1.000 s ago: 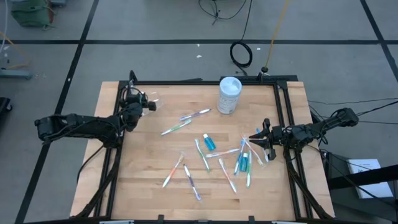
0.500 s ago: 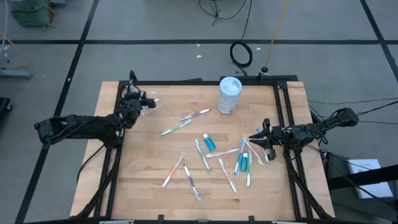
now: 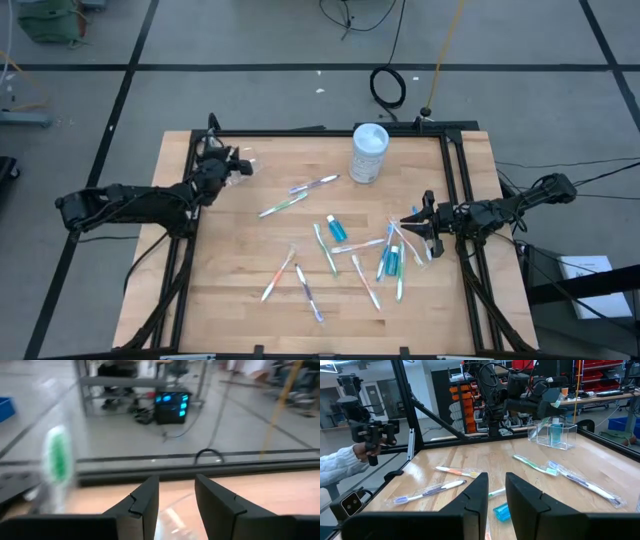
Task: Pick & Place toothbrushing station
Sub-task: Put the green toothbrush into the transparent organizer
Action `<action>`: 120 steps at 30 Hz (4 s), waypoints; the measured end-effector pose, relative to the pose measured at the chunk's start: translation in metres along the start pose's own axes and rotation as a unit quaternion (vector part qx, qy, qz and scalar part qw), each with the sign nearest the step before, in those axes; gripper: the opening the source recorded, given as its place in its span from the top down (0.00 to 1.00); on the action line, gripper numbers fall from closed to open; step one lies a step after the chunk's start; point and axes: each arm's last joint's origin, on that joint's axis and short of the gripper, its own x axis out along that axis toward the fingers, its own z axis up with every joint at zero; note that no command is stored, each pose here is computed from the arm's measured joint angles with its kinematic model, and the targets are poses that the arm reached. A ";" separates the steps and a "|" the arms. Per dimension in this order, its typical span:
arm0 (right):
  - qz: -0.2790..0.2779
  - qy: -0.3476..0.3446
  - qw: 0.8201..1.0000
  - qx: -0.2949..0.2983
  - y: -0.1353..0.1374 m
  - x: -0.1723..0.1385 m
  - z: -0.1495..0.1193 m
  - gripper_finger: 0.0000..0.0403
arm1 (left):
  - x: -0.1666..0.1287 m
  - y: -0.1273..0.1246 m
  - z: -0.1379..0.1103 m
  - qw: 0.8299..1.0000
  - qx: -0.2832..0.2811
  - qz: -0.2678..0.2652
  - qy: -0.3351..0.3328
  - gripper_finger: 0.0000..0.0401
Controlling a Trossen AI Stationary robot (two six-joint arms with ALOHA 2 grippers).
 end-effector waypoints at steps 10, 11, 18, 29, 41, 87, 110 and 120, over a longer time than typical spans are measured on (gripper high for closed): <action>0.001 -0.005 1.000 0.001 0.000 0.000 0.001 0.85 | -0.025 -0.025 0.017 0.987 0.035 -0.140 -0.070 0.67; 0.002 -0.011 1.000 0.004 0.000 0.000 0.002 0.85 | -0.029 -0.027 0.017 0.984 0.040 -0.155 -0.073 0.67; 0.012 -0.075 0.997 0.035 0.002 -0.001 0.015 0.85 | -0.057 -0.046 0.015 0.942 0.063 -0.322 -0.067 0.67; 0.004 -0.157 0.987 0.018 0.002 -0.005 0.031 0.85 | -0.075 -0.054 -0.010 0.915 0.092 -0.391 0.035 0.67; -0.075 -0.083 0.988 0.106 -0.002 0.005 0.014 0.85 | -0.086 -0.056 -0.019 0.885 0.109 -0.446 0.079 0.67; -0.114 0.198 0.973 -0.026 0.000 0.206 0.030 0.70 | -0.090 -0.067 -0.022 0.868 0.119 -0.467 0.121 0.67; -0.121 0.209 0.970 -0.008 -0.002 0.205 0.028 0.70 | -0.038 -0.139 -0.060 0.885 0.276 -0.283 0.245 0.67; -0.122 0.209 0.970 -0.008 -0.002 0.205 0.028 0.70 | -0.027 -0.136 -0.074 0.885 0.274 -0.259 0.274 0.73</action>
